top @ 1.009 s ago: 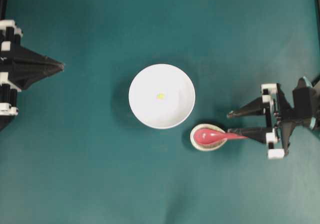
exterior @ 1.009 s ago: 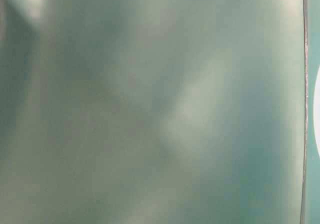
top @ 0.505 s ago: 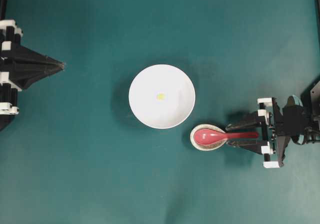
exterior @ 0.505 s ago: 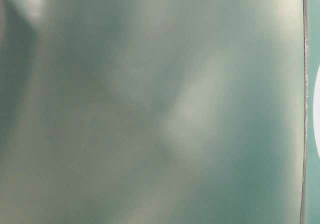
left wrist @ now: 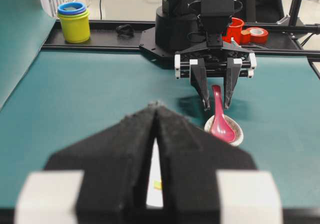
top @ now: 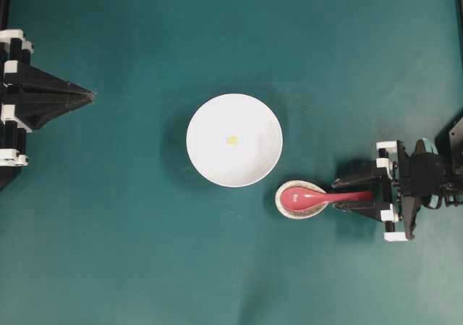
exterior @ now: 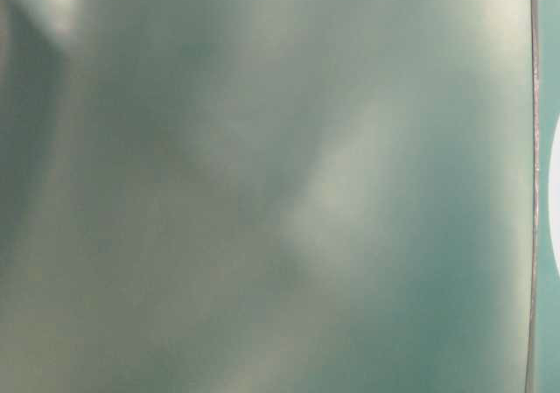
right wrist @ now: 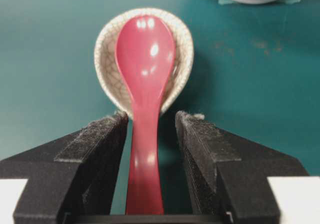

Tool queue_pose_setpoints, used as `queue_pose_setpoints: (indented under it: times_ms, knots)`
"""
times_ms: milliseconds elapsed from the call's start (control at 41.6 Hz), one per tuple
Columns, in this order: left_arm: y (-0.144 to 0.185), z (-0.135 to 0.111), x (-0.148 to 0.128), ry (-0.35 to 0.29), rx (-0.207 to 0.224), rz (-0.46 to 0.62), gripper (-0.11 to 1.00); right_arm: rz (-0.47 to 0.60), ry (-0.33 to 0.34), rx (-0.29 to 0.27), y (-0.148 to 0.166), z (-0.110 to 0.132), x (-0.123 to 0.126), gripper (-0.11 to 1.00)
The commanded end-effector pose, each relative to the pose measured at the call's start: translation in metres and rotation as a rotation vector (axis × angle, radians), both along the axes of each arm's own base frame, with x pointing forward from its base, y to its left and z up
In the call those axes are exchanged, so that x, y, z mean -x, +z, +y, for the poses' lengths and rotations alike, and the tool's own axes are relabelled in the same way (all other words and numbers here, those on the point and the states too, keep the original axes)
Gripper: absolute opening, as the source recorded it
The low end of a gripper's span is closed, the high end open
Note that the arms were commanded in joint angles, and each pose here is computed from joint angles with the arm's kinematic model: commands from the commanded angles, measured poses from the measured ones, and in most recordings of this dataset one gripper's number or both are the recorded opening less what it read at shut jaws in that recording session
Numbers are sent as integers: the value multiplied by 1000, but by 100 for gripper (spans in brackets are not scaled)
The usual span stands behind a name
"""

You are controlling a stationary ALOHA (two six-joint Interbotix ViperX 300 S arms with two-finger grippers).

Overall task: Scoop the yellow hexagonal prism block from the bowl with a spoon using the right arm.
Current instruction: 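Lift the red spoon out of the speckled dish with the right gripper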

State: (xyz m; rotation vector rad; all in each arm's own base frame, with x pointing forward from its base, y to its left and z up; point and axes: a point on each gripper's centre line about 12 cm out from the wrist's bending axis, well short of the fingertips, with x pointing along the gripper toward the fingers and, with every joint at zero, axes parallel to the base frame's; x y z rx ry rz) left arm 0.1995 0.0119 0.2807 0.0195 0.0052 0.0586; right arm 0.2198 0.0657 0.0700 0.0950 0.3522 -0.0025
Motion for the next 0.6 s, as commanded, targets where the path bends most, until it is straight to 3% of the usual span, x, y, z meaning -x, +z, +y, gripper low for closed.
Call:
queue_pose_setpoints:
  times_ms: [0,577]
  knots:
    - [6,0,-3,1,-2,-12,-1,-9,4,-8,2,2,0,51]
    - [7,3,-3,12,-2,-14,-1,-12,21,25,3,2,1,48]
